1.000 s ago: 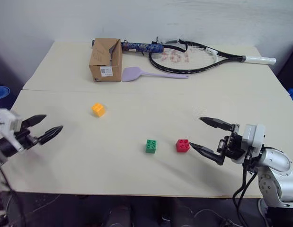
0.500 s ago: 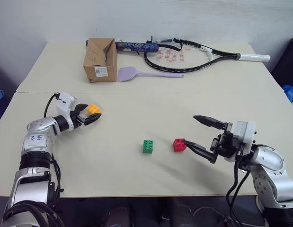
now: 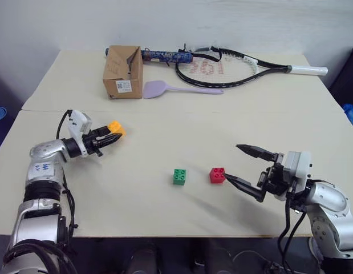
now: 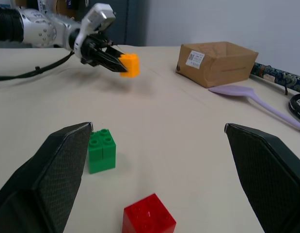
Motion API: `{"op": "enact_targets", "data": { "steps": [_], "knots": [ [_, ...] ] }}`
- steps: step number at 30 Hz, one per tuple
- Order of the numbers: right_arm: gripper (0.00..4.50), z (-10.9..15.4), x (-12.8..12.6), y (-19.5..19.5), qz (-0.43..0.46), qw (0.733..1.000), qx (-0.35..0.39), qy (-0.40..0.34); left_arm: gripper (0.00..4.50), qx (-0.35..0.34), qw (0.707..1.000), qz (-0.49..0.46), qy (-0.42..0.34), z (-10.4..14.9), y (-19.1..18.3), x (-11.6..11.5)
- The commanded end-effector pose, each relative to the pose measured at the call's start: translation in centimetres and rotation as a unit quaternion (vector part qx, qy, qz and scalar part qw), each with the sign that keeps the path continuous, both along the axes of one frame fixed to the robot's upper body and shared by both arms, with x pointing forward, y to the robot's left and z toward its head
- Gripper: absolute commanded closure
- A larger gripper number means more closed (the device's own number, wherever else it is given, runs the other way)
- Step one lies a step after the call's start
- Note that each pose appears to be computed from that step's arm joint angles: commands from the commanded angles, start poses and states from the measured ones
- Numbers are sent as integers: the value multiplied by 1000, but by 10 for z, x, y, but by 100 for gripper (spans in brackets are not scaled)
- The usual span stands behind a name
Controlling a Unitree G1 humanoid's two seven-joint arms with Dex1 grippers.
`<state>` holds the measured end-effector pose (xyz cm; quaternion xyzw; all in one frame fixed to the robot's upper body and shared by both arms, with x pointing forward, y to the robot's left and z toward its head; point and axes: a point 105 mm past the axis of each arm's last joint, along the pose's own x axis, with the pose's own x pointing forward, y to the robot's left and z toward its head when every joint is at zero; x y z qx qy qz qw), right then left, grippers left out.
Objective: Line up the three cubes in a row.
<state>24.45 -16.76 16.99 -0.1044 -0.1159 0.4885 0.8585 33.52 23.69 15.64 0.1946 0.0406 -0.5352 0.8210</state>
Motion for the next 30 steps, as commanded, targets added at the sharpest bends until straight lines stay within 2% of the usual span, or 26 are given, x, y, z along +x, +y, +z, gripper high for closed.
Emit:
{"op": "enact_targets", "data": {
  "steps": [1, 3, 8, 14, 22, 23, 25, 30],
  "knots": [
    [0, 8, -6, -6, 10, 1000, -3, -8, 301, 116, 979, -165, 0, -7, -13, -36],
    [0, 4, -10, -5, 25, 1000, -9, 11, 301, 131, 970, -204, 4, -12, -23, -43],
    [0, -2, -14, -4, 30, 999, -16, 24, 301, 119, 959, -257, 26, -26, -50, -49],
    [0, -5, -18, -5, 28, 999, -21, 29, 301, 128, 963, -232, 42, -42, -49, -35],
    [0, -6, -15, -8, 26, 999, -23, 25, 301, 147, 963, -212, 72, -47, -47, -28],
    [0, -6, -15, -7, 27, 999, -23, 25, 229, 146, 966, -202, 72, -47, -46, -26],
    [0, -7, -15, -9, 32, 999, -28, 25, 185, 140, 970, -186, 67, -45, -45, -24],
    [0, -11, -22, -17, 63, 995, -76, 32, 28, 130, 975, -176, 42, -35, -34, -29]
  ]
}}
